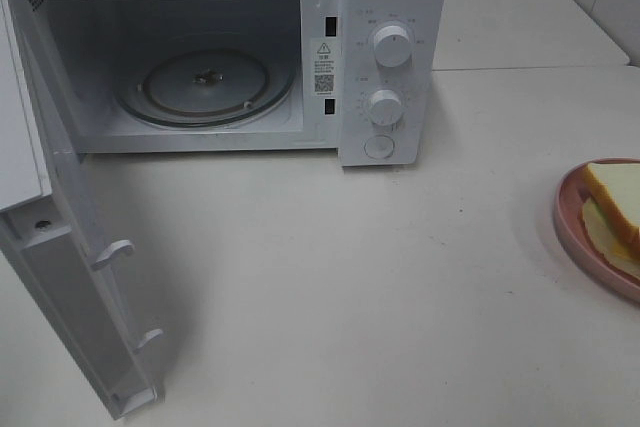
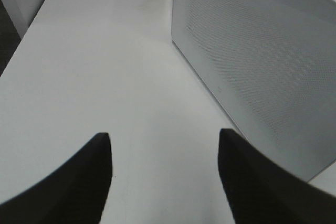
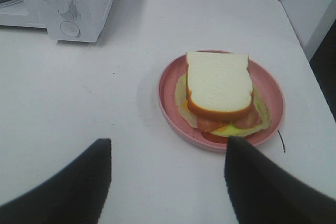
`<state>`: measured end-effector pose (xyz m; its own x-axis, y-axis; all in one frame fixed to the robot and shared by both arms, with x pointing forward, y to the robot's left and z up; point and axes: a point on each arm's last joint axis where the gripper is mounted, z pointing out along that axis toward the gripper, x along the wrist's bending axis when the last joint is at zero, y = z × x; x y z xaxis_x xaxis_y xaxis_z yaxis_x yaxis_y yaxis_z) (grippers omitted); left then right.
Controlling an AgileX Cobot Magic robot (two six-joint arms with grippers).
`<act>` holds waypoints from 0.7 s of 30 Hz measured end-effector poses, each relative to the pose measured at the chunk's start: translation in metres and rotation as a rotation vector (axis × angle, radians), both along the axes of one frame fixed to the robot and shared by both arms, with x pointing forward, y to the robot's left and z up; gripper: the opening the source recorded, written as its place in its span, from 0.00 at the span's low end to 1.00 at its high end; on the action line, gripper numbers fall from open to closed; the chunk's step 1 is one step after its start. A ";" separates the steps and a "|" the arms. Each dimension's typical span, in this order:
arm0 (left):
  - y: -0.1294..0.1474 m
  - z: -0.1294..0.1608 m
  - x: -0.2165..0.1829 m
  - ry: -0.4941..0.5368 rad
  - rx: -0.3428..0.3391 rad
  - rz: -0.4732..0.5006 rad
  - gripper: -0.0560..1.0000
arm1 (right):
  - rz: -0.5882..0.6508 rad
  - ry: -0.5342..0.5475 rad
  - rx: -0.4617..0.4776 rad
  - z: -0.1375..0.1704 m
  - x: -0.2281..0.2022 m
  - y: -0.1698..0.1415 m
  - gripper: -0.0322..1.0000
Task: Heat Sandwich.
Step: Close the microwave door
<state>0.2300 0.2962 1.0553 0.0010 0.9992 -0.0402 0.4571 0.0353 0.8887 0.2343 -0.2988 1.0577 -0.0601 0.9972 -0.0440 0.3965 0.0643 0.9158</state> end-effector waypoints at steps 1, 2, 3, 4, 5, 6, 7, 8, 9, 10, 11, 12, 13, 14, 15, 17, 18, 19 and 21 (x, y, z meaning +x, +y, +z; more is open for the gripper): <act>0.000 0.000 0.000 0.000 0.000 0.000 0.59 | 0.000 0.003 0.000 -0.001 0.000 0.000 0.63; 0.000 0.000 0.000 0.000 0.000 0.000 0.59 | 0.000 0.003 0.000 -0.001 0.000 0.000 0.63; 0.000 0.000 0.000 0.000 0.000 0.000 0.59 | 0.000 0.003 0.000 -0.001 0.000 0.000 0.63; 0.000 0.000 0.000 0.000 0.000 0.000 0.59 | 0.000 0.003 0.000 -0.001 0.000 0.000 0.63; 0.000 0.000 0.000 0.000 0.000 0.000 0.59 | 0.000 0.003 0.000 -0.001 0.000 0.000 0.63; 0.000 0.000 0.000 0.000 0.000 0.000 0.59 | 0.000 0.003 0.001 -0.001 0.000 0.000 0.63; 0.000 0.000 0.000 0.000 0.000 0.000 0.59 | 0.000 0.003 0.001 -0.001 0.000 0.000 0.63; 0.000 0.000 0.000 0.000 0.000 0.000 0.59 | -0.001 0.003 0.002 -0.001 0.000 0.000 0.63; 0.000 0.000 0.000 0.000 0.000 0.000 0.59 | -0.001 0.003 0.002 -0.001 0.000 0.000 0.62; 0.000 0.000 0.000 0.000 0.000 0.000 0.59 | -0.001 0.003 0.003 -0.001 0.000 0.000 0.62; 0.000 0.000 0.000 0.000 0.000 0.000 0.59 | -0.001 0.003 0.003 -0.001 0.000 0.000 0.62; 0.000 0.000 0.000 0.000 0.000 0.000 0.59 | -0.001 0.003 0.003 -0.001 0.000 0.000 0.62; 0.000 0.000 0.000 0.000 0.000 0.000 0.59 | -0.002 0.003 0.004 -0.001 0.000 0.000 0.62; 0.000 0.000 0.000 0.000 0.000 0.000 0.59 | -0.002 0.003 0.004 -0.001 0.000 0.000 0.62; 0.000 0.000 0.000 0.000 0.000 0.000 0.59 | -0.002 0.003 0.005 -0.001 0.000 0.000 0.62; 0.000 0.000 0.000 0.000 0.000 0.000 0.59 | -0.002 0.003 0.005 -0.001 0.000 0.000 0.62; 0.000 0.000 0.000 0.000 0.000 0.000 0.59 | -0.002 0.003 0.005 -0.001 0.000 0.000 0.62; 0.000 0.000 0.000 0.000 0.000 0.000 0.59 | -0.003 0.003 0.006 -0.001 0.000 0.000 0.62; 0.000 0.000 0.000 0.000 0.000 0.000 0.59 | -0.003 0.003 0.006 -0.001 0.000 0.000 0.62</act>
<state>0.2300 0.2962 1.0553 0.0010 0.9992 -0.0402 0.4571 0.0353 0.8887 0.2346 -0.2987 1.0568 -0.0574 0.9976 -0.0375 0.3997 0.0574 0.9149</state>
